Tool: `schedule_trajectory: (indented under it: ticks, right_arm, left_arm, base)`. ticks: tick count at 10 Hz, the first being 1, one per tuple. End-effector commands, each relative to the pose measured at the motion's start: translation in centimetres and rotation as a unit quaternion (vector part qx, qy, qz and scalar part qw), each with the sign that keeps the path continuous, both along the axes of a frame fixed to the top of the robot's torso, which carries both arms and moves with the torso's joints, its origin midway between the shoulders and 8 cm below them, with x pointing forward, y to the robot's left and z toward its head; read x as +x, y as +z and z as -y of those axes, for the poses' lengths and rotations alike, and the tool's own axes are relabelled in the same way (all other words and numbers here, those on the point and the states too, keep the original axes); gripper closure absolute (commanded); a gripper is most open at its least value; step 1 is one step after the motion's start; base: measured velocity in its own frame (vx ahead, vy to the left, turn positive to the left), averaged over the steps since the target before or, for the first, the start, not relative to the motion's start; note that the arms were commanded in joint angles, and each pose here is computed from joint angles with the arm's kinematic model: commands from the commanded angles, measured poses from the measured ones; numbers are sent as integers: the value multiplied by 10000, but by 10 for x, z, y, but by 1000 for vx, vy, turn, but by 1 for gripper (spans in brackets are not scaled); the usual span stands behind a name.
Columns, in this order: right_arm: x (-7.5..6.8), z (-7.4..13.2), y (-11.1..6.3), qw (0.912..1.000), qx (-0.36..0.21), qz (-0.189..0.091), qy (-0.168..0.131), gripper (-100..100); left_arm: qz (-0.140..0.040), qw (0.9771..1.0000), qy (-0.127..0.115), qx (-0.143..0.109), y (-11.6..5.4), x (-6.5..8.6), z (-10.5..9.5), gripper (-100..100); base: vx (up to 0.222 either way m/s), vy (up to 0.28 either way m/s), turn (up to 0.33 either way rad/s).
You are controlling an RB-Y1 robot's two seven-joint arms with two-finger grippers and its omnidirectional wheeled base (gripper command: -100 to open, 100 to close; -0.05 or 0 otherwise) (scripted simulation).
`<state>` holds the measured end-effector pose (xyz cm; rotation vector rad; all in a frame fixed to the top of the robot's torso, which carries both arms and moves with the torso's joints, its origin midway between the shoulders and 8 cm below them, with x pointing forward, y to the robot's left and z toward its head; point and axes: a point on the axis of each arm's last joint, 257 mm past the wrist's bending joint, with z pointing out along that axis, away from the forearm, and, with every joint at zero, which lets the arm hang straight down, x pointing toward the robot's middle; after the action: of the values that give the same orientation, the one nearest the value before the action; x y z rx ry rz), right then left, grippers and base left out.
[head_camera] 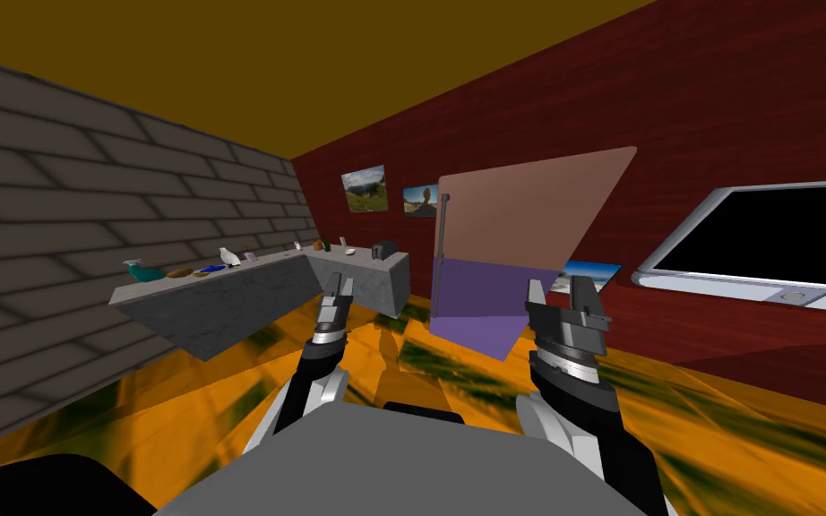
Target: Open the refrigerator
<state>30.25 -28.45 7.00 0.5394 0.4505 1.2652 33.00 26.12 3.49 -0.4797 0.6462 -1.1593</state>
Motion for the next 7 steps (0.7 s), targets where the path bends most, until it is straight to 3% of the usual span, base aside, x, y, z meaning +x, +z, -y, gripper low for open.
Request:
schedule_trajectory:
  ticks: [1,7]
  right_arm:
    - [0,0,0,10000,0,0,0,0]
    - [0,0,0,10000,0,2,0,0]
  left_arm:
    - [0,10000,0,0,0,0,0,0]
    - [2,10000,0,0,0,0,0,0]
  base:
    - [0,0,0]
    - [0,0,0]
